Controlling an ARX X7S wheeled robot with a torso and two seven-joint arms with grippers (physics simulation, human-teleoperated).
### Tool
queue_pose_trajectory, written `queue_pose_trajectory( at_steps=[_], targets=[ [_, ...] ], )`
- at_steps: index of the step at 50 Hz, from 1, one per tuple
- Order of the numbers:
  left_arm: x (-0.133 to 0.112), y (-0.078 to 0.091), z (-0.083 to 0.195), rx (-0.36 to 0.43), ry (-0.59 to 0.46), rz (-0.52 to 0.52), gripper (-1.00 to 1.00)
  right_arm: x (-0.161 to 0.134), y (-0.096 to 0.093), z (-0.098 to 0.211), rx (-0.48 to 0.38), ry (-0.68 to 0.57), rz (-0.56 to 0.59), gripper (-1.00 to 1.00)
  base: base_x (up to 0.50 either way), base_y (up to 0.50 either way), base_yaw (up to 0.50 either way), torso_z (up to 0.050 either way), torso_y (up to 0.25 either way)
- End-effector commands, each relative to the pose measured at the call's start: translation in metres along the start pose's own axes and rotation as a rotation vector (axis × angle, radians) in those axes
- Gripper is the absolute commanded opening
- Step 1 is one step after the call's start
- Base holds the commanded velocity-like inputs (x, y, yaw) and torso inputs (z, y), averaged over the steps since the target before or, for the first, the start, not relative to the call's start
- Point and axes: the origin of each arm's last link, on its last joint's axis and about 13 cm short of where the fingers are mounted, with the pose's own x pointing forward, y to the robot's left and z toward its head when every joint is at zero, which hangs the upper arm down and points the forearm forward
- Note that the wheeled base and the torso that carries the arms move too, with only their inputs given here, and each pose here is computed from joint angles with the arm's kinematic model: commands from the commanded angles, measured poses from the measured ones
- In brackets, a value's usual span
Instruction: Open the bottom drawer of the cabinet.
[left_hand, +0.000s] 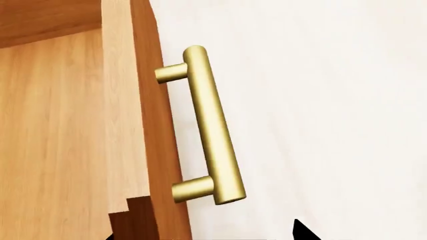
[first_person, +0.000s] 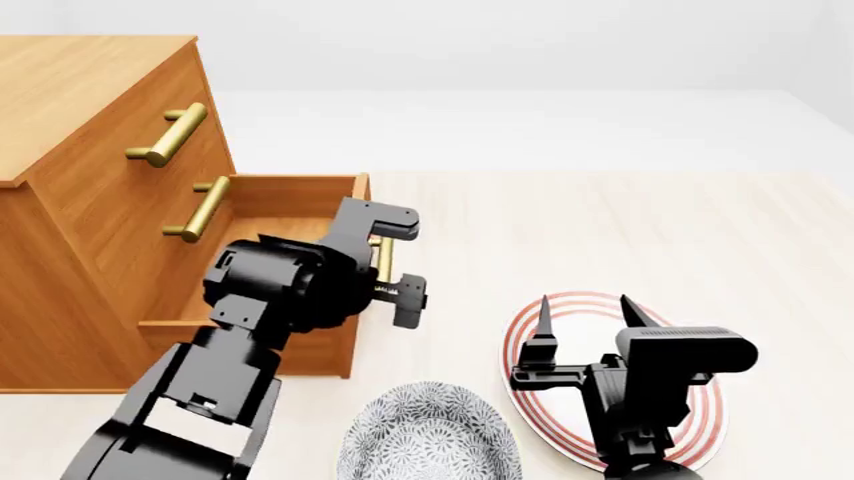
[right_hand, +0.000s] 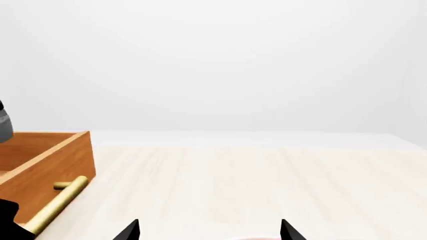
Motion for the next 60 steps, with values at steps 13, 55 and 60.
queue_pose_trajectory(
  at_steps=[13, 55, 60],
  targets=[
    [-0.013, -0.015, 0.01, -0.046, -0.146, -0.115, 1.0, 0.0, 0.0, -0.001, 0.003, 0.003, -0.001, 1.0, 0.0, 0.0, 0.0, 0.0, 0.002],
    [-0.156, -0.001, -0.042, -0.074, -1.266, 0.087, 1.0, 0.021, 0.012, 0.149, -0.181, -0.51, 0.019, 1.0, 0.0, 0.0, 0.0, 0.0, 0.0],
    [-0.16, -0.001, -0.041, -0.07, -1.28, 0.087, 1.0, 0.017, 0.015, 0.16, -0.19, -0.553, 0.029, 1.0, 0.0, 0.0, 0.0, 0.0, 0.0]
  ],
)
